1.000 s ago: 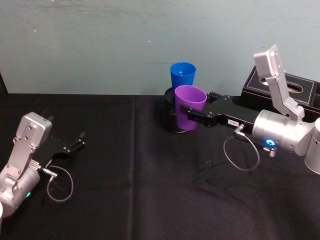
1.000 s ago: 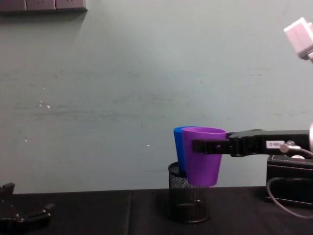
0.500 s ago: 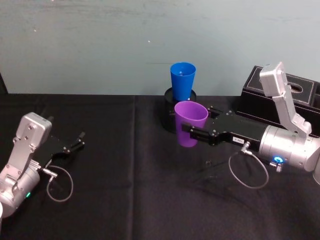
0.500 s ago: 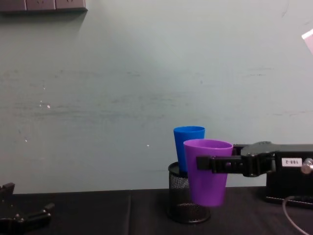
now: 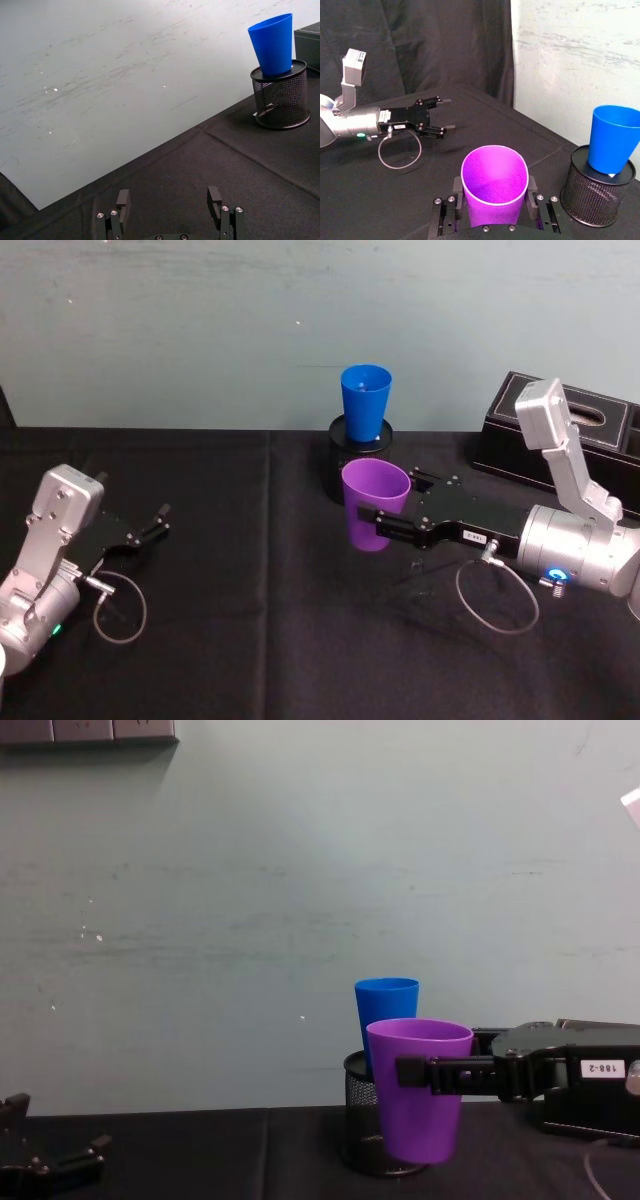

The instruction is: Pick up one cup with a gripper and tap it against the other cup.

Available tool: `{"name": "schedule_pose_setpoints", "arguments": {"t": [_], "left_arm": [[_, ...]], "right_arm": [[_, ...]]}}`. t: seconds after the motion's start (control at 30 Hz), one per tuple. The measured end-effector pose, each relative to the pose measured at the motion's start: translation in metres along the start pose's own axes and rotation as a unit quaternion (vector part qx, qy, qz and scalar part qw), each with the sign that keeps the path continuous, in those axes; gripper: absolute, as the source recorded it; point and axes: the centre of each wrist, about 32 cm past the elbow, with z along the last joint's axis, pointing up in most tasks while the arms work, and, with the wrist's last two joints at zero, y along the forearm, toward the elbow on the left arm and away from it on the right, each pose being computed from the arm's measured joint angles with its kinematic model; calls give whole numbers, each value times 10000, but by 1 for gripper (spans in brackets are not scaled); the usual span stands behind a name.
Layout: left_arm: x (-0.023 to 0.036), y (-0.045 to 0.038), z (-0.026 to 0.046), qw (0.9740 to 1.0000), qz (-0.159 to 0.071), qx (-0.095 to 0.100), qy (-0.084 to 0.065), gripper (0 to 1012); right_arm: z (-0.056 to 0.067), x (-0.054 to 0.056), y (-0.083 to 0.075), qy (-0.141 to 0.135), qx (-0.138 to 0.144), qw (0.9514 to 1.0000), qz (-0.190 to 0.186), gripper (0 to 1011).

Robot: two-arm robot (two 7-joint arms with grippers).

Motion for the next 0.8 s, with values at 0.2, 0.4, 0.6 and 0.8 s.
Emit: {"name": "schedule_pose_setpoints", "arguments": {"t": [0.2,0.4,0.6,0.8], "left_arm": [[0,0,0,10000,0,0,0,1011],[0,0,0,10000,0,0,0,1011],[0,0,0,10000,0,0,0,1011],[0,0,0,10000,0,0,0,1012]], "right_arm": [[-1,2,0,0,0,10000,-6,718],[-1,5,-1,-1,0,10000,-12,718],[1,8,-1,-2,2,10000,-16,718],[1,9,0,-1,3,10000,-19,718]]}}
